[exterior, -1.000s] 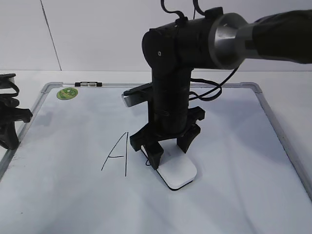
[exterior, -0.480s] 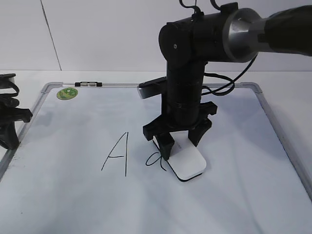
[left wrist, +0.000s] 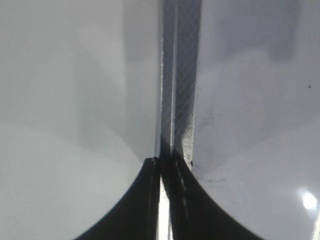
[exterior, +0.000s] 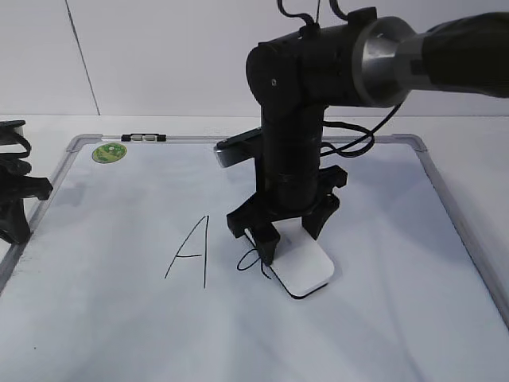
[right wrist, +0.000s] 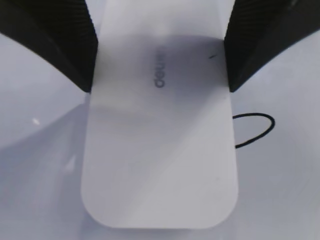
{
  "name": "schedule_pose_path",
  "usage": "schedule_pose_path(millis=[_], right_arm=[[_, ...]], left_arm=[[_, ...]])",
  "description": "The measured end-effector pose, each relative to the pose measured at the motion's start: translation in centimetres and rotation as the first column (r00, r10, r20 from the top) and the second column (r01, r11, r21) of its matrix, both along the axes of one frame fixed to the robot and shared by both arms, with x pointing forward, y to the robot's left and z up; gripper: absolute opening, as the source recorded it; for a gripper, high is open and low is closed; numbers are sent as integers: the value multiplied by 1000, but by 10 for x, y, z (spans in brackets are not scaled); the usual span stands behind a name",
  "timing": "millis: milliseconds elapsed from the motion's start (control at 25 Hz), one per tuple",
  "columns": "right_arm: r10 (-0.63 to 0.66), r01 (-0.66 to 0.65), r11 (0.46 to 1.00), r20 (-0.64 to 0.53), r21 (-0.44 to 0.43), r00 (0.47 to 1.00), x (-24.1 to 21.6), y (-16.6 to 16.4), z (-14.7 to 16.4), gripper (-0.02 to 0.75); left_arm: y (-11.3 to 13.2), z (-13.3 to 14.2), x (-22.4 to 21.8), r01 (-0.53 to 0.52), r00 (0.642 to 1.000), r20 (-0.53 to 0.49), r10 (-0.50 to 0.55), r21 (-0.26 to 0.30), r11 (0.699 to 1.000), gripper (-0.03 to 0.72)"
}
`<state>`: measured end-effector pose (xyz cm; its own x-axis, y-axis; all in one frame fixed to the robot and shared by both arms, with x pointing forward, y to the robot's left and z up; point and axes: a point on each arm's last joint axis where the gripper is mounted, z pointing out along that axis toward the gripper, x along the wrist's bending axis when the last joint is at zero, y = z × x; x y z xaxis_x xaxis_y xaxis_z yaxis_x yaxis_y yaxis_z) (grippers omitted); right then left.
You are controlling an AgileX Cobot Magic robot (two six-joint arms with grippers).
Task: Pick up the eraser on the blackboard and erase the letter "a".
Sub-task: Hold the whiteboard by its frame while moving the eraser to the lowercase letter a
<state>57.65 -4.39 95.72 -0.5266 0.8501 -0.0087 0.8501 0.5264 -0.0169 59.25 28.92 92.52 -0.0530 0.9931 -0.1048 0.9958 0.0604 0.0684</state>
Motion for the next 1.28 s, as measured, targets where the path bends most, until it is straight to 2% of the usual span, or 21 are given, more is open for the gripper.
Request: schedule_pose_path(millis=[720,1040,1280], right_arm=[[114,-112,993,-36,48,993,-36,41,0,566],[93,-92,995,-26,38,995,-31,37,0,566],[14,-12,999,-34,48,999,-12,15,0,566]], left_arm=[[0,0,0,0,1000,0,0,0,1000,14],[0,0,0,0,1000,2,0,-1,1000,14],[0,1,1,0,1000,2,0,-1,1000,14]])
